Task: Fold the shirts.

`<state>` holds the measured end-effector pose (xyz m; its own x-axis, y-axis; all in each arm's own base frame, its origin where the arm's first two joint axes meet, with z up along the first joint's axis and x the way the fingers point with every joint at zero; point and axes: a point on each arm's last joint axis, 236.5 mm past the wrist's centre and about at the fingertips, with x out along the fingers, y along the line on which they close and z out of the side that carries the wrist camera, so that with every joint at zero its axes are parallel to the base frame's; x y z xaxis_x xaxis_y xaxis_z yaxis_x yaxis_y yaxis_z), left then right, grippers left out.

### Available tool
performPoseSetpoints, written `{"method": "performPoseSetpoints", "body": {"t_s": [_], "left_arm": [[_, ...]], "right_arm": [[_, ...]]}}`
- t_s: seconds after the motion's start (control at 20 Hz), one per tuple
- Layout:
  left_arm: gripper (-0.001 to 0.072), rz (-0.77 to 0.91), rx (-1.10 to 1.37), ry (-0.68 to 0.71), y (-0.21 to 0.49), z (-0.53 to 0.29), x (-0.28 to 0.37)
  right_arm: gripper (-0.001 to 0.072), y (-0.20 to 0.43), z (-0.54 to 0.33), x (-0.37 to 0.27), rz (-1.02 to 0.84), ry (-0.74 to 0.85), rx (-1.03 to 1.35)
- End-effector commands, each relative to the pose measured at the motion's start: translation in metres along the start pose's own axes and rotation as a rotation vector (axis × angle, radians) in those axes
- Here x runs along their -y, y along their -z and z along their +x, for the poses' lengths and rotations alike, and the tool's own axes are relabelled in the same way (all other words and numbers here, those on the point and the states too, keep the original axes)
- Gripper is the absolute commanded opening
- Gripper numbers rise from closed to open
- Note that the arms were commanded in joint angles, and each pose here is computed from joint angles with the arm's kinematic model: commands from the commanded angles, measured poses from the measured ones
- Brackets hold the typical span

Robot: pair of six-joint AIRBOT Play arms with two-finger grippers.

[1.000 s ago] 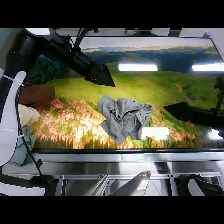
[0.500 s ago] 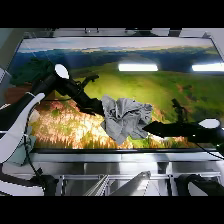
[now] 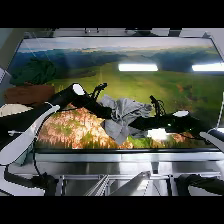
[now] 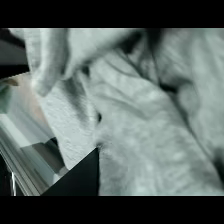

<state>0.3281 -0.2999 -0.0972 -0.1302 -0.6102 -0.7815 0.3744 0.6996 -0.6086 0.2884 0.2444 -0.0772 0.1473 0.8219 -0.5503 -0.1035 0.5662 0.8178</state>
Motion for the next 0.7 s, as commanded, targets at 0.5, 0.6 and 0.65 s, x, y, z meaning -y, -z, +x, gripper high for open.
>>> {"method": "performPoseSetpoints", "body": {"t_s": [0.5,0.6,0.65], "left_arm": [[0.0017,0.344,0.833,0.756,0.015,-0.411,0.214],[0.0017,0.462,0.981,0.681,0.053,-0.453,0.245],[0.0018,0.504,1.026,0.619,0.069,-0.461,0.255]], "right_arm": [[0.0019,-0.034,-0.328,-0.303,-0.737,-0.506,0.733],[0.0019,-0.01,-0.363,-0.351,-0.933,-0.378,0.886],[0.0019,-0.001,-0.375,-0.369,-1.004,-0.31,0.956]]}}
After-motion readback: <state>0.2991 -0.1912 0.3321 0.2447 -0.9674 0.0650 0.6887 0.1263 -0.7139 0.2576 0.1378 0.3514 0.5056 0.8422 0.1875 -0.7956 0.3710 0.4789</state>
